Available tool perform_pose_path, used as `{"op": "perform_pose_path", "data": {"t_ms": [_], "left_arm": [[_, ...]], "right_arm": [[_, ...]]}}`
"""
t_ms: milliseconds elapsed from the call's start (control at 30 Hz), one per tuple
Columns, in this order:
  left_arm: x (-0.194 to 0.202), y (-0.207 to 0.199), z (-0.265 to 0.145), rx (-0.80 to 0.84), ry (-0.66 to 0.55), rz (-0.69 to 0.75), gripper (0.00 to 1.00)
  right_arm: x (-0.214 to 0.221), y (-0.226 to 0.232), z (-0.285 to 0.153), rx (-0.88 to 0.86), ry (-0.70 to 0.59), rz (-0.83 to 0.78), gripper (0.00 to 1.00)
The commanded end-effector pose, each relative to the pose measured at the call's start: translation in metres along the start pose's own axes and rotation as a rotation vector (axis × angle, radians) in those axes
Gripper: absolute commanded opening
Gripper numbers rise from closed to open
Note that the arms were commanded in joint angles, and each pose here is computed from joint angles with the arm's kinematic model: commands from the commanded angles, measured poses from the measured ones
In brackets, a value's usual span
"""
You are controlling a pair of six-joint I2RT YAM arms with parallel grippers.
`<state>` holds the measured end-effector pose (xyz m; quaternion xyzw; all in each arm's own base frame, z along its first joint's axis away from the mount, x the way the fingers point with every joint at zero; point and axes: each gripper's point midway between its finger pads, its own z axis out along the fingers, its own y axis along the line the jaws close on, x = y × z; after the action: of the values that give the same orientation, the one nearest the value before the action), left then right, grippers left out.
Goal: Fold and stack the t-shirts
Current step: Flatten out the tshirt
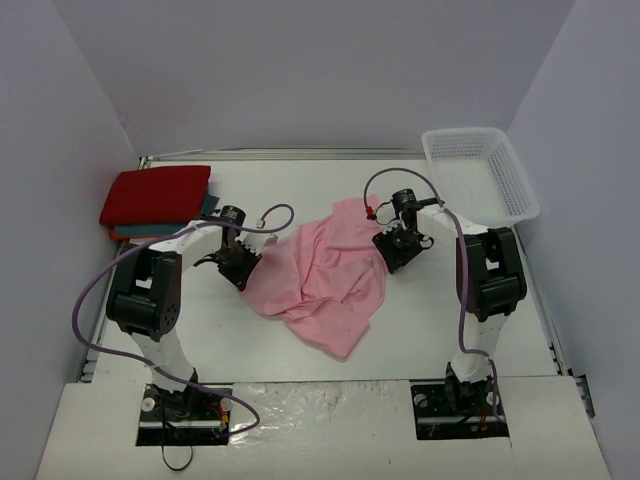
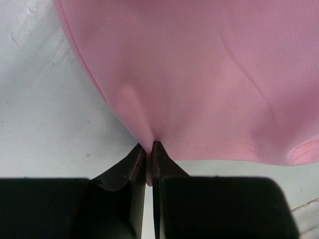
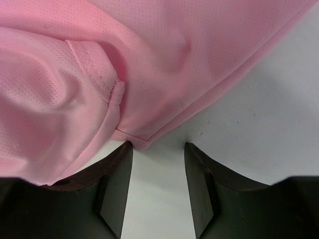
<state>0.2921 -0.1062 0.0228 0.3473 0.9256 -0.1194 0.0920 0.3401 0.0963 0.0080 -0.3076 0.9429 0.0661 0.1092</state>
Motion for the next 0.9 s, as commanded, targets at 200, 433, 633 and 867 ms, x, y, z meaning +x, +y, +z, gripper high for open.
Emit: {"op": "perform_pose_path", "data": {"t_ms": [200, 433, 633, 867], "left_arm": [[0.023, -0.009, 0.012, 0.053, 0.072, -0.003, 0.02], [0.016, -0.004, 0.007, 0.015, 0.053, -0.035, 0.02], [0.016, 0.001, 0.002, -0.019, 0.051, -0.033, 0.02], [0.007, 0.005, -0.012, -0.055, 0.021, -0.022, 0.02]], "right_arm": [[0.010, 0.001, -0.004, 0.017, 0.029, -0.007, 0.42], [0.013, 0.008, -0.003, -0.016, 0.022, -0.017, 0.42], [0.017, 0.011, -0.001, -0.030, 0.033, -0.016, 0.43], [0.020, 0.015, 0.009, -0.054, 0.059, -0.018, 0.41]]}}
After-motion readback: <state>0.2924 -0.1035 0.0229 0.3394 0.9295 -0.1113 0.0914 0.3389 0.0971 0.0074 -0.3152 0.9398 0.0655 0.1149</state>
